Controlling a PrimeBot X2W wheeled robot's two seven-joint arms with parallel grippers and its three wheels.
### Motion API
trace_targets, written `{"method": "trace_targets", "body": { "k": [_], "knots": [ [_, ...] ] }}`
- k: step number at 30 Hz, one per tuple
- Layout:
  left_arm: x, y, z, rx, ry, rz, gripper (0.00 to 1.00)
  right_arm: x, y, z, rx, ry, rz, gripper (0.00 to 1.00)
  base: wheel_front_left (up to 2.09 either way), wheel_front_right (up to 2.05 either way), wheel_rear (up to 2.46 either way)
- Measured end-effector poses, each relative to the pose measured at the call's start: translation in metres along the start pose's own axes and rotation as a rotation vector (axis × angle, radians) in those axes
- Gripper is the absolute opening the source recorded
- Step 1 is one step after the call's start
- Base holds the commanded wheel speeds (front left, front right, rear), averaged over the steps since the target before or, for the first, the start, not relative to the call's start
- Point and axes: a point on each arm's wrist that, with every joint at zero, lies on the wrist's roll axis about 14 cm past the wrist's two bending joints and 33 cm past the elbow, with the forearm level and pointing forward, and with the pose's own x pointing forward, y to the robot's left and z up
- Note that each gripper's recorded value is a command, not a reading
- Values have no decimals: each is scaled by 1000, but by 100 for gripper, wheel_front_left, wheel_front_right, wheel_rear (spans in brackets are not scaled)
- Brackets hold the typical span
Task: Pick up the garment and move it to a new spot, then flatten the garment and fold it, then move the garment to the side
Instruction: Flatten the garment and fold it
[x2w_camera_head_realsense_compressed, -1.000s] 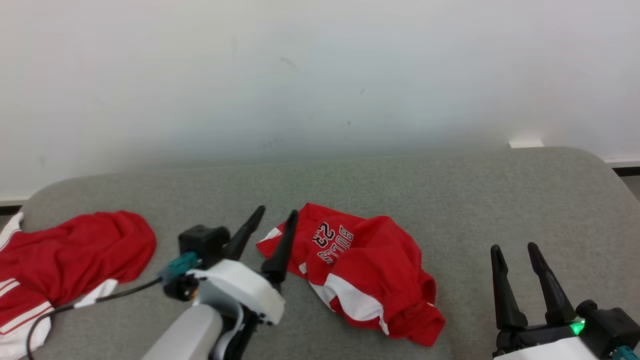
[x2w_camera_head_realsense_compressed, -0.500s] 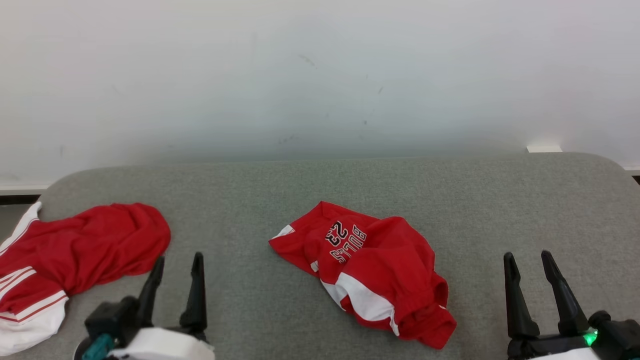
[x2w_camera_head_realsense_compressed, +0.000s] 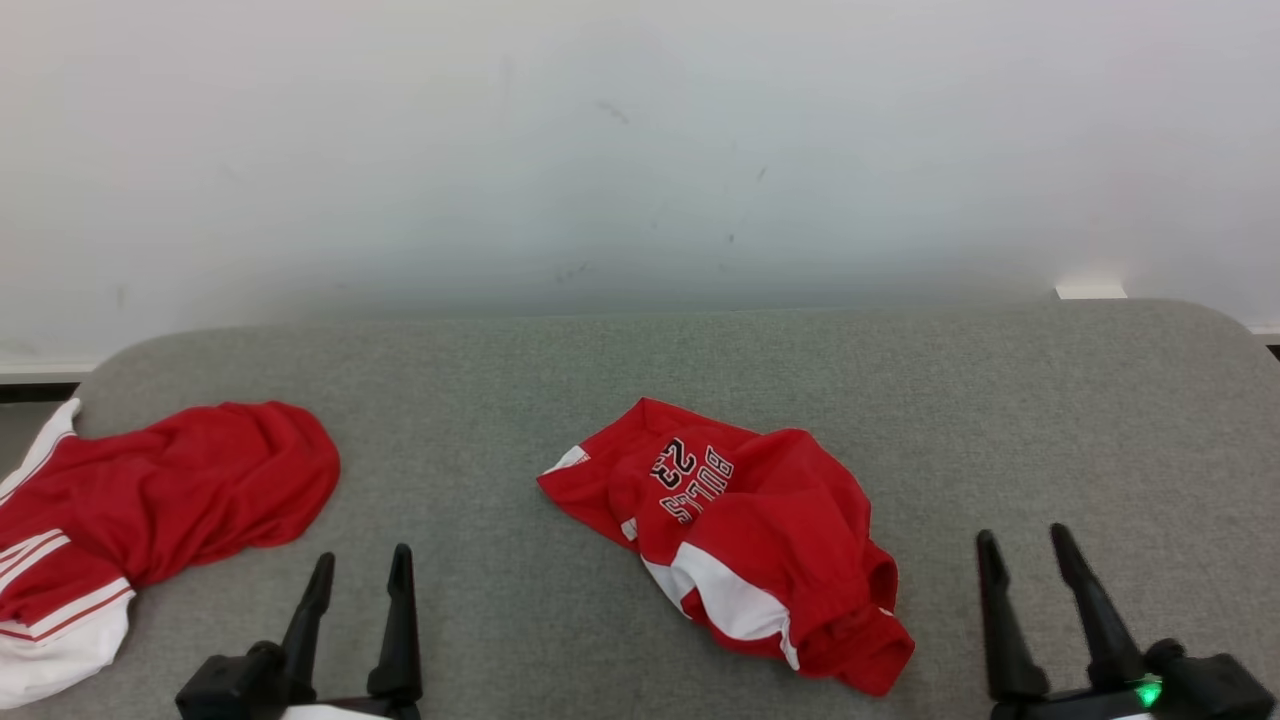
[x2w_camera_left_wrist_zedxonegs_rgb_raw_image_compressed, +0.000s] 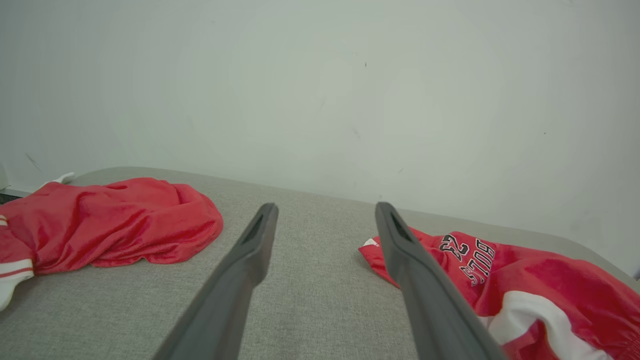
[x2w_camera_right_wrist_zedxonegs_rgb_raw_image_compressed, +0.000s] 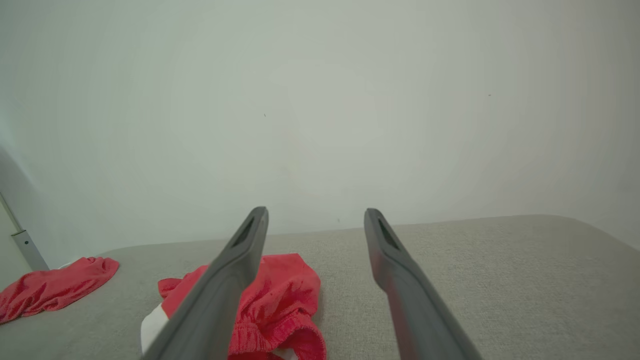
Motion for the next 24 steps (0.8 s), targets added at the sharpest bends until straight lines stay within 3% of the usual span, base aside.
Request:
{"method": "trace_targets", "body": {
  "k": [5, 12, 16, 22, 23, 24],
  "knots": [
    [-2, 3, 0, -2, -2, 4, 100, -8, 44, -34, -11, 124, 183, 100, 0, 0, 0],
    [-11, 16, 3, 1, -8, 42, 100, -30, 76, -93, -7, 351, 340, 100, 0, 0, 0],
    [-18, 24, 4, -7, -9, 73, 100, -32, 80, -122, -26, 472, 371, 100, 0, 0, 0],
    [-32, 44, 8, -6, -18, 143, 100, -19, 89, -141, -25, 522, 386, 98, 0, 0, 0],
    [-34, 46, 8, -6, -18, 151, 100, -18, 89, -145, -29, 535, 387, 60, 0, 0, 0],
    [-36, 48, 9, -5, -19, 160, 100, -18, 89, -149, -35, 546, 390, 42, 0, 0, 0]
  ]
}}
